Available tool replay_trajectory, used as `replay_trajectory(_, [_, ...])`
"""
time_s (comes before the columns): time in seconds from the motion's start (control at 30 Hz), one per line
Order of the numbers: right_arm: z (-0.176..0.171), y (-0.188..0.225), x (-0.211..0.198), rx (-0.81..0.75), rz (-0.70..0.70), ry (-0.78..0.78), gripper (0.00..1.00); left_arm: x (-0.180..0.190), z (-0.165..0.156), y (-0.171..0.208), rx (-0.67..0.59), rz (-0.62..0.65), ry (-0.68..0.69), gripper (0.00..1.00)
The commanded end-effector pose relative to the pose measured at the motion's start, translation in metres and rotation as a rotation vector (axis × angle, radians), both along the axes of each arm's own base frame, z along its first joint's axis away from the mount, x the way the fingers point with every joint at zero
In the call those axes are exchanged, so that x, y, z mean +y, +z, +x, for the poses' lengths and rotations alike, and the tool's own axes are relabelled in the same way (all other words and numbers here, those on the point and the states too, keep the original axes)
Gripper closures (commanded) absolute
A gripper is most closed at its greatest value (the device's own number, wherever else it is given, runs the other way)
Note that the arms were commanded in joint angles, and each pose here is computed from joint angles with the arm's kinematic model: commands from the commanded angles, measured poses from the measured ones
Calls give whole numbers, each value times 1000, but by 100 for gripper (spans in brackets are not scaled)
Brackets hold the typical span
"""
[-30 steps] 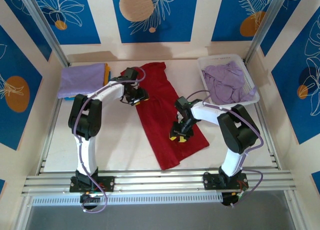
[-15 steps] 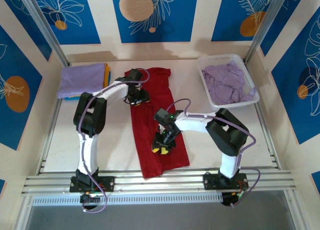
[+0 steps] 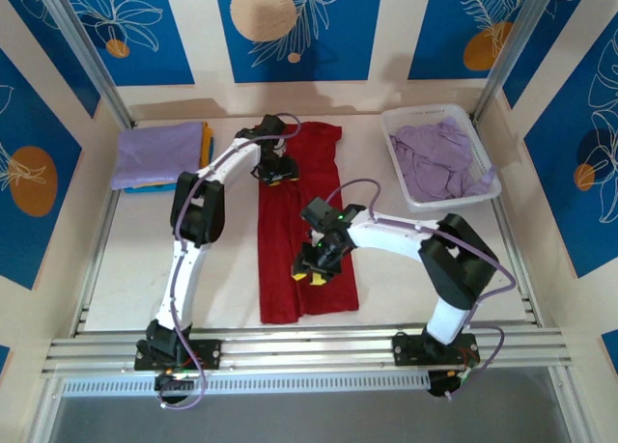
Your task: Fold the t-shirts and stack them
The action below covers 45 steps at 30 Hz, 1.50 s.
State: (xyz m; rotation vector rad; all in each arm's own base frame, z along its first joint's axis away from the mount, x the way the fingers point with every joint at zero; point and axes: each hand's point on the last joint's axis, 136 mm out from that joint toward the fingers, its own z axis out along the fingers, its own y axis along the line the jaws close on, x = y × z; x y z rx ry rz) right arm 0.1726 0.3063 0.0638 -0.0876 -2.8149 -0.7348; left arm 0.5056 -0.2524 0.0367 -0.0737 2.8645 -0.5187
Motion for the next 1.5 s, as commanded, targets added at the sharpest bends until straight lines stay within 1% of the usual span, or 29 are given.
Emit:
replay_trajectory(0.0, [-3,5,-30,2,-55,-31,57,7,-6,2,54,29,-51,47])
replay_trajectory(0.07, [-2,5,-47,3,-73,-59,58,13,-7,28,18,56,-63,47])
replay_trajectory(0.17, [-6,6,-73,-2,-84,-109,58,19,-18,78,-68,38,-73,46])
replay_trajectory(0.2, [-9,5,-81,2,-85,-124,57,22,-26,96,-96,29,-71,45])
replay_trajectory(0.27, [-15,5,-98,10,-101,-148,58,30,-46,119,-122,19,-69,45])
replay_trajectory(0.33, [-23,2,-112,17,-127,-155,58,42,-74,130,-105,30,-65,44])
replay_trajectory(0.43, [-34,-3,-127,34,-155,-163,58,56,-129,122,-31,30,-58,44])
replay_trajectory(0.5, [-40,-9,-133,50,-166,-164,58,66,-170,108,27,36,-43,44])
replay_trajectory(0.6, [-50,-17,-137,77,-181,-158,59,72,-225,88,74,18,-18,44])
replay_trajectory(0.7, [-53,-21,-135,82,-171,-153,60,74,-273,74,117,23,-14,45])
replay_trajectory(0.8, [-54,-24,-135,81,-169,-148,60,74,-307,63,147,16,-13,46])
replay_trajectory(0.9, [-53,-27,-134,75,-166,-141,60,74,-331,51,176,22,-21,47])
replay_trajectory(1.07, [-58,-35,-131,82,-161,-131,61,63,-354,40,195,1,-41,48])
replay_trajectory(1.17, [-62,-39,-129,86,-164,-125,61,59,-368,31,222,21,-48,49])
replay_trajectory(1.47, [-64,-46,-123,89,-180,-97,62,61,-398,15,252,63,-37,53])
